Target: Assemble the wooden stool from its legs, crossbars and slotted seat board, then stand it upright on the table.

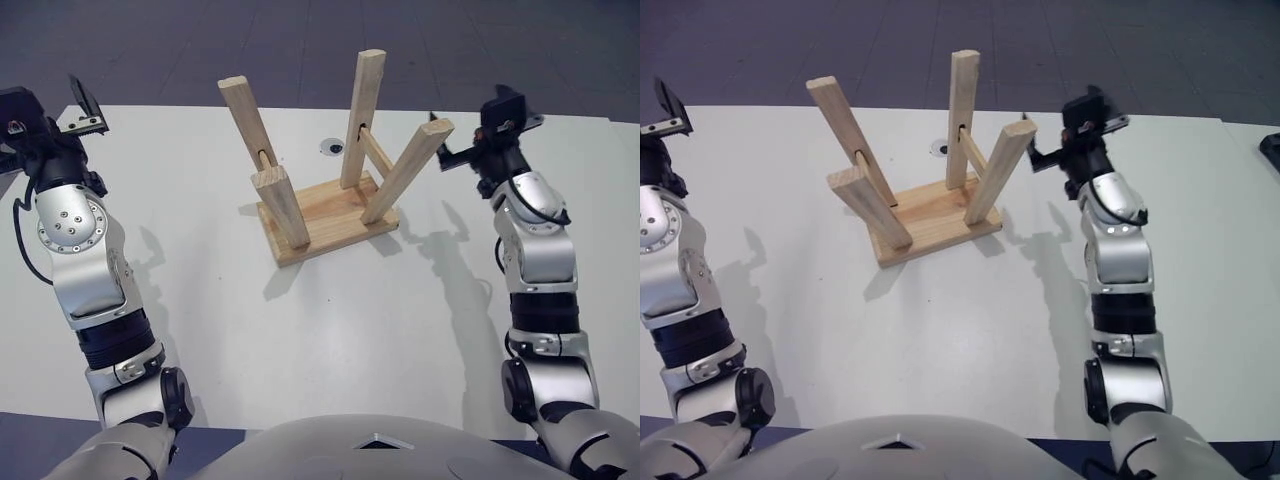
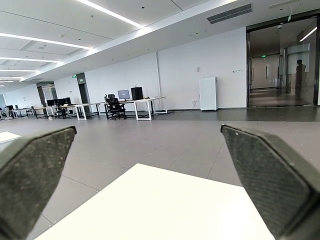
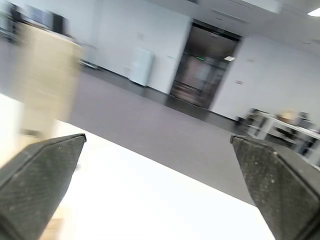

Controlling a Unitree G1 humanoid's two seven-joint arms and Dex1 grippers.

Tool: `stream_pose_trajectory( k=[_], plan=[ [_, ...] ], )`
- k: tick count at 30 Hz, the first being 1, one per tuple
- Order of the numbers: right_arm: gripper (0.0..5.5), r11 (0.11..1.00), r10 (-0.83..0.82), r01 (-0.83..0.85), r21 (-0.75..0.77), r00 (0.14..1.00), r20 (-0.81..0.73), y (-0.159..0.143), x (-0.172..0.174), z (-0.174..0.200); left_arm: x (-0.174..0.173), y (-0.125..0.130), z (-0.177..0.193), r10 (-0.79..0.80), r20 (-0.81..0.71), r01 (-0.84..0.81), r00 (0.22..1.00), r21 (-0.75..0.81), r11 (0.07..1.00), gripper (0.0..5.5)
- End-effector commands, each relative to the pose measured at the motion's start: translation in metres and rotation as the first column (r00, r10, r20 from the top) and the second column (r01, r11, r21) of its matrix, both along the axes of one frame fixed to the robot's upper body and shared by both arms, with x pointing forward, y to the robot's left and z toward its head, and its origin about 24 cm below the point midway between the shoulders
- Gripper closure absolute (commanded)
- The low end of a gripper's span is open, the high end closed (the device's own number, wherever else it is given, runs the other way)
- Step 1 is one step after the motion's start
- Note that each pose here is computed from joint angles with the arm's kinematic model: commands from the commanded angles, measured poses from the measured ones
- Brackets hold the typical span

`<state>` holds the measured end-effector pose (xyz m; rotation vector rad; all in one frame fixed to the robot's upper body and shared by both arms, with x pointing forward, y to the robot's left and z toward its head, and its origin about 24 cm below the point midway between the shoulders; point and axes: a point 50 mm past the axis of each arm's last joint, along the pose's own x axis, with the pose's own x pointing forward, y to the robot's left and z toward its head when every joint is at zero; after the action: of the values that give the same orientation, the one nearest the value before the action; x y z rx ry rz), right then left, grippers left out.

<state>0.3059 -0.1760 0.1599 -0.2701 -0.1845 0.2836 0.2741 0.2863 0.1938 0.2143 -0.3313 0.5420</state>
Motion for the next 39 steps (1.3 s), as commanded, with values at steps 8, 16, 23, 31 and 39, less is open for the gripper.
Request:
stream_pose_trajectory(
  k=[8, 16, 23, 31, 39],
  plan=[
    [0.12, 0.975, -0.144, 0.129, 0.183, 0.987, 0.072, -0.066, -0.006, 0.039, -0.019, -0.017, -0.007, -0.552, -0.181, 0.565, 0.814, 0.022, 0.825, 0.1],
    [0.12, 0.878, 0.467, -0.466, 0.108, 0.884, 0.017, -0.068, -0.06, 0.073, -0.078, 0.026, -0.011, -0.91, -0.256, 0.878, 0.325, -0.276, 0.391, 0.1],
    [0.12, 0.774, 0.633, -0.626, 0.098, 0.759, -0.152, -0.047, -0.052, 0.048, -0.079, 0.01, -0.001, -0.979, -0.157, 0.94, 0.133, -0.292, 0.175, 0.1],
    [0.32, 0.715, 0.699, -0.674, 0.187, 0.681, -0.218, -0.027, -0.041, 0.019, -0.039, -0.042, -0.029, -0.993, -0.113, 0.934, 0.024, -0.351, 0.063, 1.07],
    [1.63, 0.628, 0.778, -0.747, 0.217, 0.594, -0.206, 0.001, -0.049, 0.017, -0.034, -0.041, -0.035, -0.992, -0.096, 0.924, 0.08, -0.366, 0.11, 2.55]
  ],
)
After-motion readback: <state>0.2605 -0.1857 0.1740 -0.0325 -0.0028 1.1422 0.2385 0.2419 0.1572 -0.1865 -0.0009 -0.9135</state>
